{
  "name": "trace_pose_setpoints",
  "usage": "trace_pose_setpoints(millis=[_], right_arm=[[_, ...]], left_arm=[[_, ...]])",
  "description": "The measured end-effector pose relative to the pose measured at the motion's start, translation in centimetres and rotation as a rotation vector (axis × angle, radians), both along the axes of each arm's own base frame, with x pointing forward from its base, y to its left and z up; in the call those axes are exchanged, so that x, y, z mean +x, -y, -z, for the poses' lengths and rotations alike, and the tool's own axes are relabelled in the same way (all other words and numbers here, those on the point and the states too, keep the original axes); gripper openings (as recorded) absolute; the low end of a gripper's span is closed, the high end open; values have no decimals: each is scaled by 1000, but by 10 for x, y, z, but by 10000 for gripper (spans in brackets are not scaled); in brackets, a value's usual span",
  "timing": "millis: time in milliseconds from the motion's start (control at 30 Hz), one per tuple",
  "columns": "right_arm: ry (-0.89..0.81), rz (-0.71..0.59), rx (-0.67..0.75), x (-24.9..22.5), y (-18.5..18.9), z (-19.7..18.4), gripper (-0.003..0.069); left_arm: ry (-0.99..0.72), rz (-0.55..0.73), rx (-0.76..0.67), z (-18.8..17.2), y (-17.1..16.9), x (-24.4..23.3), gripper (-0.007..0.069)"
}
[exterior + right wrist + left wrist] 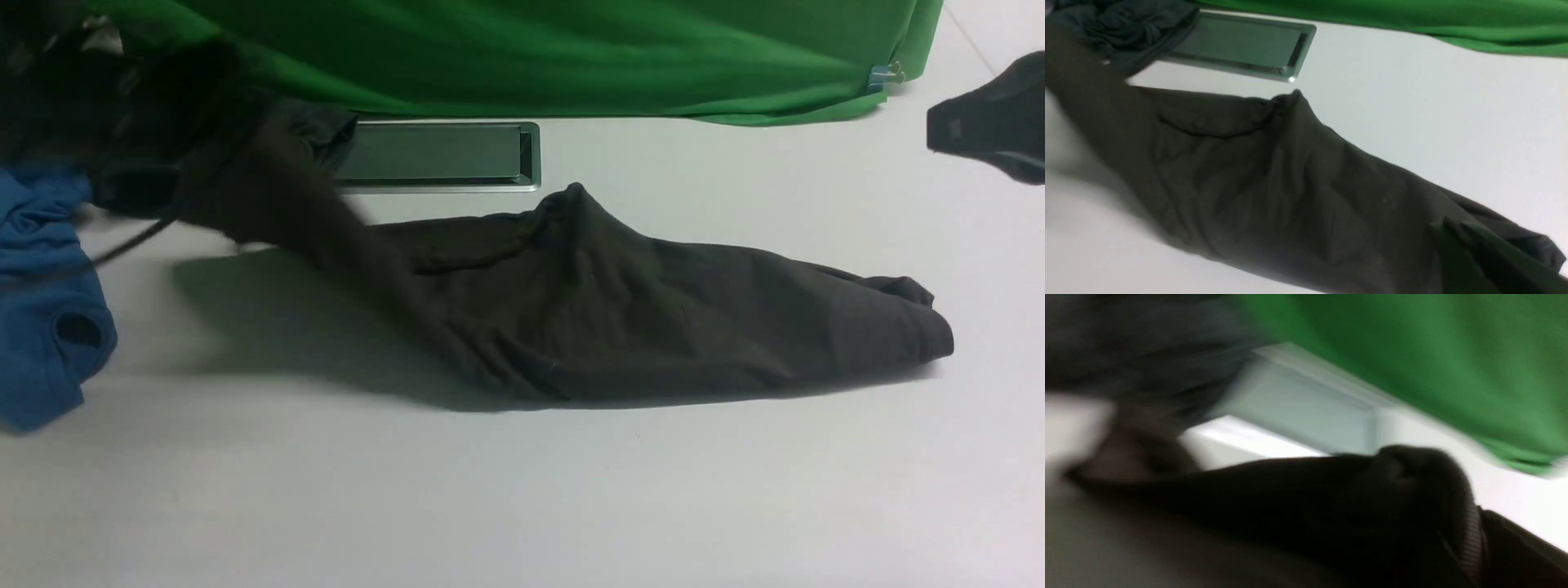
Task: Fold a long-sleeved shirt on a white desktop.
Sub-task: 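Fold the garment over onto itself on the table with the left gripper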
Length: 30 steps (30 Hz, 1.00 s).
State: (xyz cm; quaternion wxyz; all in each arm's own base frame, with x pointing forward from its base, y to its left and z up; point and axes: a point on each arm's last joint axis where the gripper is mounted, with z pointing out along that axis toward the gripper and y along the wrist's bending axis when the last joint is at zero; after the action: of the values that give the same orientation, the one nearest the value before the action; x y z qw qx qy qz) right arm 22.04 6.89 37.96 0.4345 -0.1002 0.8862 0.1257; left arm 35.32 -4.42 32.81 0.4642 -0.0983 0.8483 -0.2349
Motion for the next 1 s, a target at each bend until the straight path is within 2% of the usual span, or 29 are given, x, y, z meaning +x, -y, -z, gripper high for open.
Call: trace_pose_setpoints(millis=[67, 100, 133, 167, 233, 333, 400, 500, 600, 667, 767, 800, 833, 933, 1000], right_arm=[[9, -1, 6, -3, 1, -3, 20], [10, -1, 6, -4, 1, -3, 20], [12, -1, 8, -5, 1, -4, 21], [14, -1, 11, -6, 1, -5, 22], [19, -2, 13, -8, 2, -6, 25], [13, -4, 13, -10, 2, -7, 31], [1, -7, 9, -12, 2, -6, 35], [-23, -15, -2, -14, 2, -4, 40], [-34, -28, -19, -15, 2, -3, 43], [-36, -33, -26, -15, 2, -3, 50], [-32, -35, -26, -16, 3, -4, 58], [-29, -34, -25, -16, 3, -4, 59], [-14, -33, -21, -18, 3, -6, 62], [45, -28, -7, -24, 5, -15, 77], [68, -30, -7, -26, 6, -18, 84]], left_arm=[[58, 152, -7, -14, 59, 16, 123], [70, 152, -9, -19, 60, 16, 123], [73, 205, -12, -17, 82, 20, 123], [90, 297, -18, -17, 124, 26, 123], [99, 413, -31, -10, 181, 30, 123], [51, 591, -13, 37, 275, 25, 123], [27, 671, 15, 68, 319, 17, 123], [-22, 749, 61, 121, 367, 7, 148], [-49, 774, 82, 145, 386, 1, 217], [-44, 784, 93, 145, 389, 0, 327], [-26, 809, 112, 127, 385, -1, 487], [-19, 812, 119, 123, 384, -1, 499], [-3, 839, 155, 105, 378, -4, 589], [-10, 842, 249, 67, 353, -3, 671], [-25, 817, 281, 53, 339, 0, 680]])
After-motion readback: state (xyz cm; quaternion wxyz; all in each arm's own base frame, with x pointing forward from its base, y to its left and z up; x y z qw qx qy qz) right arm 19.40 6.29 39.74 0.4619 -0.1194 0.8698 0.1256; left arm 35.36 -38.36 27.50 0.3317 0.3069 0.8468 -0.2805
